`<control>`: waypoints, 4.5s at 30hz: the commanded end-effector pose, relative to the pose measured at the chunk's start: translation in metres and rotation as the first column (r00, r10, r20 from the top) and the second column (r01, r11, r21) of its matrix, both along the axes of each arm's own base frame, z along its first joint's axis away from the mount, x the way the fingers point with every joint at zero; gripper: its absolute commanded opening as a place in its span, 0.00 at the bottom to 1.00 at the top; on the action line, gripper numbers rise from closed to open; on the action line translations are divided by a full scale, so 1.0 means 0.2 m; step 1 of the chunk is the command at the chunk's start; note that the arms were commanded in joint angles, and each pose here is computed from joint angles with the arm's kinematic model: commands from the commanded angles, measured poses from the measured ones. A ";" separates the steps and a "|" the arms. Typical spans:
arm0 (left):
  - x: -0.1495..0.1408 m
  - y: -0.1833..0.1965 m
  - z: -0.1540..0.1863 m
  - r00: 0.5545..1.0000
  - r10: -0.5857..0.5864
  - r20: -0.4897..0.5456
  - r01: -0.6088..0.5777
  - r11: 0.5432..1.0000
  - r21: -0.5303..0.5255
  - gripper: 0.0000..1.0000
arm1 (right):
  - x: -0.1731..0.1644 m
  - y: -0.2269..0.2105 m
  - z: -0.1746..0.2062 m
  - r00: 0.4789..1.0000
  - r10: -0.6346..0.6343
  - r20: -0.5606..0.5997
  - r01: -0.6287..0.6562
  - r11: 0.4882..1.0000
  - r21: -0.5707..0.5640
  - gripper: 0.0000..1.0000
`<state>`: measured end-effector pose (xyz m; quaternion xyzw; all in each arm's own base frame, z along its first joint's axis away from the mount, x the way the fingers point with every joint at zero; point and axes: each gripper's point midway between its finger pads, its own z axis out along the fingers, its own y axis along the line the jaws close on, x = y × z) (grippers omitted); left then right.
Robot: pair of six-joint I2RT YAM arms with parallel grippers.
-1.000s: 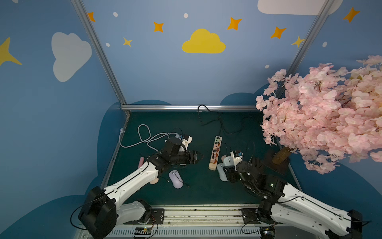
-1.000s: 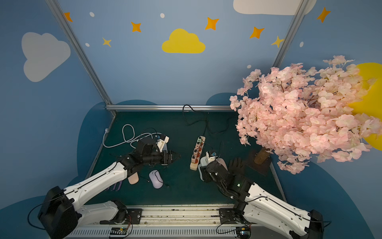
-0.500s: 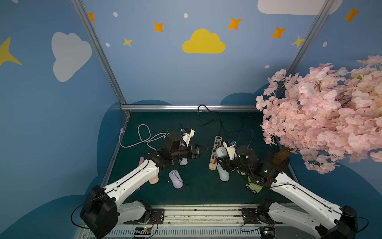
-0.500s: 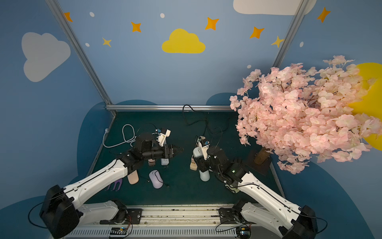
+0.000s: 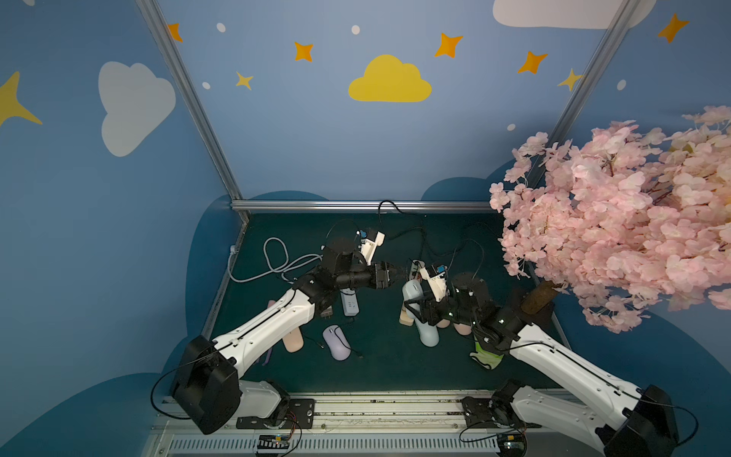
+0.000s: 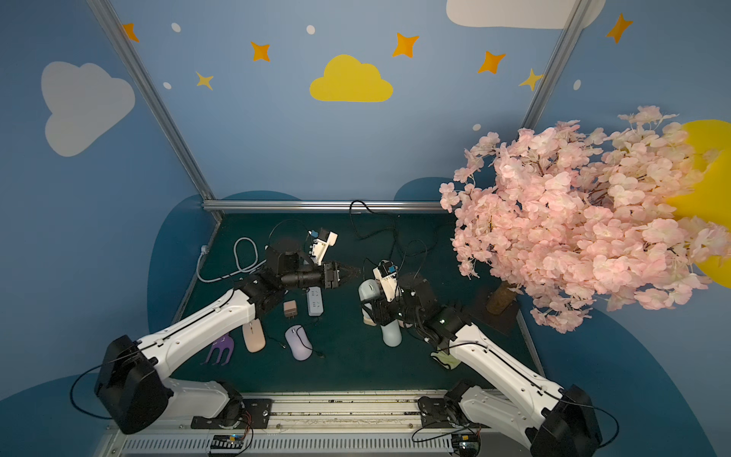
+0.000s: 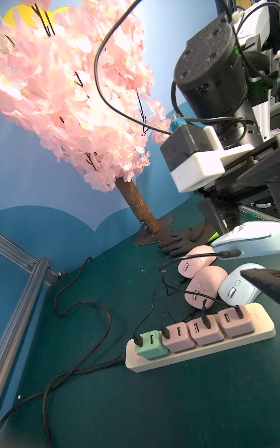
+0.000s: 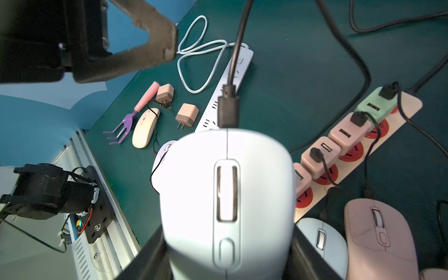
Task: Unplug the wireless mouse
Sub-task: Remove the power cord from the mouse, then place the mouse at the center of the board.
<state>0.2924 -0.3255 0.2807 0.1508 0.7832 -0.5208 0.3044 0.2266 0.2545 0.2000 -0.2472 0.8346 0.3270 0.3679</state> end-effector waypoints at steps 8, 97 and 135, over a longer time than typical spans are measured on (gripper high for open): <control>0.09 -0.03 -0.13 0.999 0.028 -0.015 -0.026 0.990 0.142 0.41 | -0.01 0.04 0.03 0.999 0.030 0.013 -0.031 0.998 0.048 0.00; 0.26 0.47 -0.20 0.948 0.312 -0.065 -0.295 0.936 0.193 0.04 | -0.35 0.38 -0.69 0.850 -0.210 -0.483 -0.070 0.864 -0.498 0.00; 0.20 0.48 -0.30 0.954 0.286 -0.088 -0.260 0.937 0.232 0.04 | -0.23 0.33 -0.50 0.930 -0.164 -0.330 -0.009 0.886 -0.464 0.98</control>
